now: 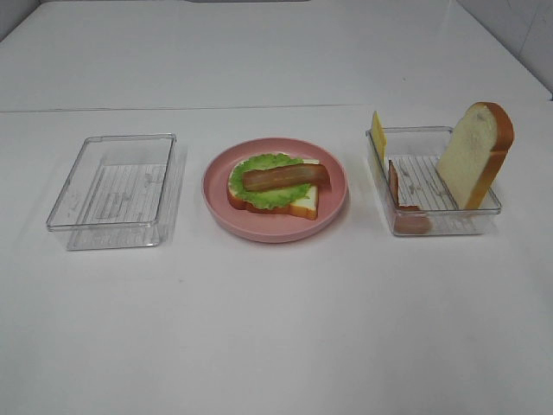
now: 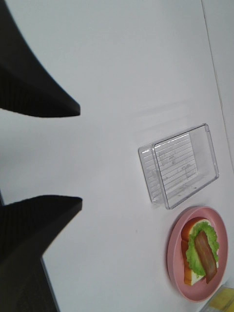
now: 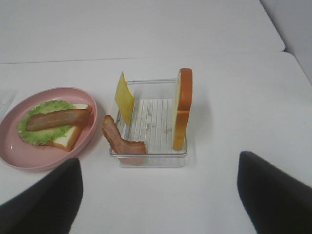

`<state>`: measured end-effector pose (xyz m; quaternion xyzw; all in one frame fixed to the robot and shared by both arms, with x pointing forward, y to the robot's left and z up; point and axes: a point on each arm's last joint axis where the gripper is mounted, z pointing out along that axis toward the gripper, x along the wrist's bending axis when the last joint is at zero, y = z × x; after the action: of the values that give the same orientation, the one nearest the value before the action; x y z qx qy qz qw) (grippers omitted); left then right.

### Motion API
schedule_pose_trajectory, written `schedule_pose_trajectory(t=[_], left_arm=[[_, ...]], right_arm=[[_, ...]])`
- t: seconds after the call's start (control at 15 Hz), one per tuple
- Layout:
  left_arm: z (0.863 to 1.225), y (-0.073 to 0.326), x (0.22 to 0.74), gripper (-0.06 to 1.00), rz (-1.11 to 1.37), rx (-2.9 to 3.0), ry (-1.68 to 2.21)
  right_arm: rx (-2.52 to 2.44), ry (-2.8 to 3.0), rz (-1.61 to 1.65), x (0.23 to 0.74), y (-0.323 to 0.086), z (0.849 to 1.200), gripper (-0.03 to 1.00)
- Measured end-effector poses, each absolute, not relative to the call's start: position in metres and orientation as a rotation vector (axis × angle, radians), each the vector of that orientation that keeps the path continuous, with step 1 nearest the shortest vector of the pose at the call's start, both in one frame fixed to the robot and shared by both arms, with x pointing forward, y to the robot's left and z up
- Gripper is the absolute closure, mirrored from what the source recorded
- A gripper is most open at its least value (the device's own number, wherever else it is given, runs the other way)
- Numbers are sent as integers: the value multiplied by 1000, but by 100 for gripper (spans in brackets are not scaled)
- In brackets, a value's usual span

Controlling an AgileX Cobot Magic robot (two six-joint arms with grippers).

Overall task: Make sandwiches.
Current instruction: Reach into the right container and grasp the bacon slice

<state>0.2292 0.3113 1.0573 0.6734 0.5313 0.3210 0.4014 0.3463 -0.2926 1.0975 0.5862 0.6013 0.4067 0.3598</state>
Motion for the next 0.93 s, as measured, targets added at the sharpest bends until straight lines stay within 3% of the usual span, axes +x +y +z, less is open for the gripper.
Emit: schedule_pose_trajectory(t=[0.47, 0.93], left_arm=[[1053, 309, 236, 46, 825, 1684, 1323], [1053, 309, 236, 46, 825, 1684, 1323]], right_arm=[[1723, 1811, 860, 459, -289, 1114, 15], [2002, 2128, 711, 550, -277, 1084, 17]])
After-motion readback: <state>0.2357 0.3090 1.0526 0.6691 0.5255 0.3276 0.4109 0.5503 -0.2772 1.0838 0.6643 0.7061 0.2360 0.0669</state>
